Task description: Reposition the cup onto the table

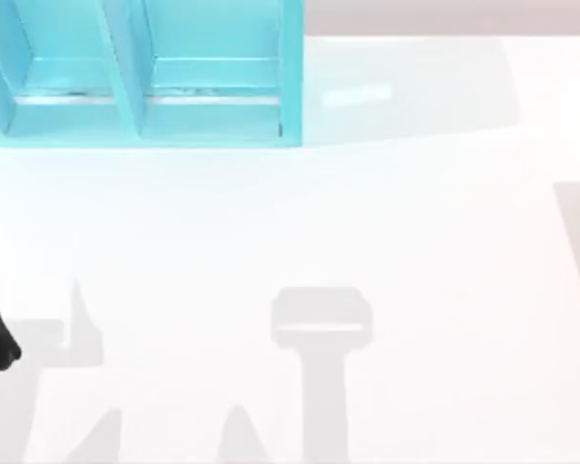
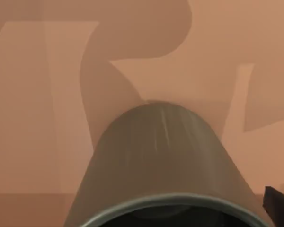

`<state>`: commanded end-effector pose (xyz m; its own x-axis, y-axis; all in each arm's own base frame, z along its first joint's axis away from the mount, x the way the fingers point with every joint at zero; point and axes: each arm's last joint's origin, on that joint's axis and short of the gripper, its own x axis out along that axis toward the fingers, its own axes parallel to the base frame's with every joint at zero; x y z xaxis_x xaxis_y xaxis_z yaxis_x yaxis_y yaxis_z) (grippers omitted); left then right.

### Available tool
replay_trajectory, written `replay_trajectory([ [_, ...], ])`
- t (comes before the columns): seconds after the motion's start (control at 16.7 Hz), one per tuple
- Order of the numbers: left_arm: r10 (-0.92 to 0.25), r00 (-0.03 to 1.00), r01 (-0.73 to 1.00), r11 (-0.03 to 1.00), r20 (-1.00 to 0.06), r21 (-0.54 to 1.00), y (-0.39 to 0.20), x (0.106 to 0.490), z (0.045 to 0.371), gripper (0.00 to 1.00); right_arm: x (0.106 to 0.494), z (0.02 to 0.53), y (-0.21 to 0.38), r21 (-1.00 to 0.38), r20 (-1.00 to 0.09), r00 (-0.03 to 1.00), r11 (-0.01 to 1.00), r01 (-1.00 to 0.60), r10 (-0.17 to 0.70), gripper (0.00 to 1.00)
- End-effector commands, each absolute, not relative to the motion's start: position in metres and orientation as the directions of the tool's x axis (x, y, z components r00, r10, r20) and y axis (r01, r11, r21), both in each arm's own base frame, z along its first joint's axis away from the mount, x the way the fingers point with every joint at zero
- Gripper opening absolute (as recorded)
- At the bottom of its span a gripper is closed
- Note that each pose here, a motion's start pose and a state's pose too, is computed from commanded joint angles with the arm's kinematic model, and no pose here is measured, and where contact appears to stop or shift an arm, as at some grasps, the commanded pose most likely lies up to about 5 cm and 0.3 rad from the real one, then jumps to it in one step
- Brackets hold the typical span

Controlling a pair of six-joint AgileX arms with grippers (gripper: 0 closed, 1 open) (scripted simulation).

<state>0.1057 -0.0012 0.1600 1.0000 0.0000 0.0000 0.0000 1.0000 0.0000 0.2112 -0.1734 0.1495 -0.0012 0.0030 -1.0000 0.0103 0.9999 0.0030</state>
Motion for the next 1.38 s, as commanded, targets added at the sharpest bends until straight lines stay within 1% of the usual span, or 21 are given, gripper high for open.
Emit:
replay_trajectory([
  [0.06, 0.0, 1.0, 0.0, 1.0, 0.0, 0.0, -0.001, 0.106, 0.16, 1.0, 0.211, 0.15, -0.173, 0.003, -1.0, -0.001, 1.0, 0.01, 0.003, 0.0],
  [0.66, 0.0, 1.0, 0.0, 1.0, 0.0, 0.0, -0.001, 0.106, 0.16, 1.0, 0.214, 0.155, -0.17, -0.001, -1.0, 0.003, 1.0, 0.009, -0.001, 0.0],
  [0.9, 0.0, 1.0, 0.0, 1.0, 0.0, 0.0, -0.001, 0.106, 0.16, 1.0, 0.223, 0.191, -0.135, 0.001, -1.0, 0.0, 1.0, 0.003, 0.001, 0.0],
  [1.08, 0.0, 1.0, 0.0, 1.0, 0.0, 0.0, -0.001, 0.106, 0.16, 1.0, 0.22, 0.225, -0.099, 0.01, -1.0, -0.02, 1.0, 0.009, 0.01, 0.0],
  [1.2, 0.0, 1.0, 0.0, 1.0, 0.0, 0.0, -0.001, 0.106, 0.16, 1.0, 0.215, 0.242, -0.08, 0.005, -1.0, -0.009, 1.0, 0.011, 0.005, 0.0],
  [1.38, 0.0, 1.0, 0.0, 1.0, 0.0, 0.0, -0.001, 0.106, 0.16, 1.0, 0.212, 0.25, -0.073, 0.002, -1.0, 0.0, 1.0, 0.011, 0.002, 0.0],
])
